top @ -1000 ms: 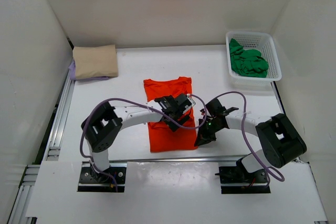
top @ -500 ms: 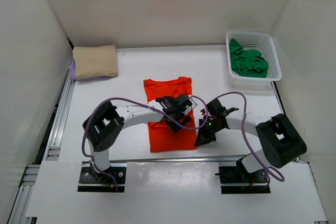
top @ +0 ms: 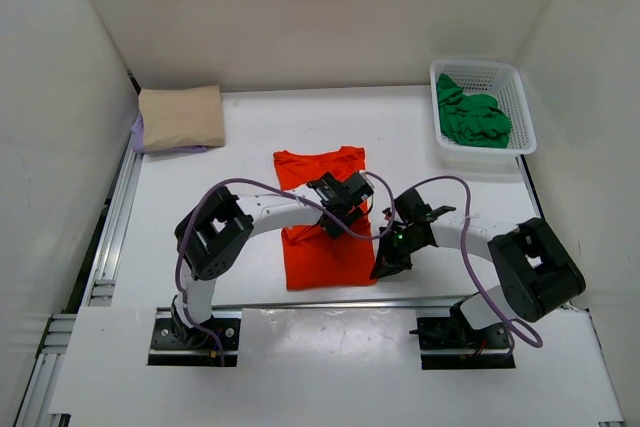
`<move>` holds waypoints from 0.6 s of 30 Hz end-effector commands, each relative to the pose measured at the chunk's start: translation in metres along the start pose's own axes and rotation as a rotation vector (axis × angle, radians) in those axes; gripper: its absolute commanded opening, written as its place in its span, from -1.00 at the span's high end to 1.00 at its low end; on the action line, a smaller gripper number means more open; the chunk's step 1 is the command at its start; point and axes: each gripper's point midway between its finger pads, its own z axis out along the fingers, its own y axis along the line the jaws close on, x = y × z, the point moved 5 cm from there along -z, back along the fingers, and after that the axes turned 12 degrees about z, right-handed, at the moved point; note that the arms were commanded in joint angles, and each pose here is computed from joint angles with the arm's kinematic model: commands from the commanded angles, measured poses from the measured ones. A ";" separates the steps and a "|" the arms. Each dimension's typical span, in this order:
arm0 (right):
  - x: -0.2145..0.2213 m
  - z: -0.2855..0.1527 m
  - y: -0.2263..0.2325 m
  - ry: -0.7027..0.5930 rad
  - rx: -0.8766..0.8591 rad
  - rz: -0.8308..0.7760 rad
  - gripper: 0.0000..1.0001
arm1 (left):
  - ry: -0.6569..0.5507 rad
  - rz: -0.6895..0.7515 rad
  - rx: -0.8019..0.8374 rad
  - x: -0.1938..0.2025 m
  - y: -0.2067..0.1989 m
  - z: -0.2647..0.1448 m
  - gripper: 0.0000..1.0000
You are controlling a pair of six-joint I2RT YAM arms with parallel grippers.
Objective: Fold and stack the t-shirts
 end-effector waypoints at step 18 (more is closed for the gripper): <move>0.003 -0.002 -0.003 -0.009 0.003 -0.005 0.95 | 0.009 -0.360 -0.337 -0.006 0.170 0.006 -1.00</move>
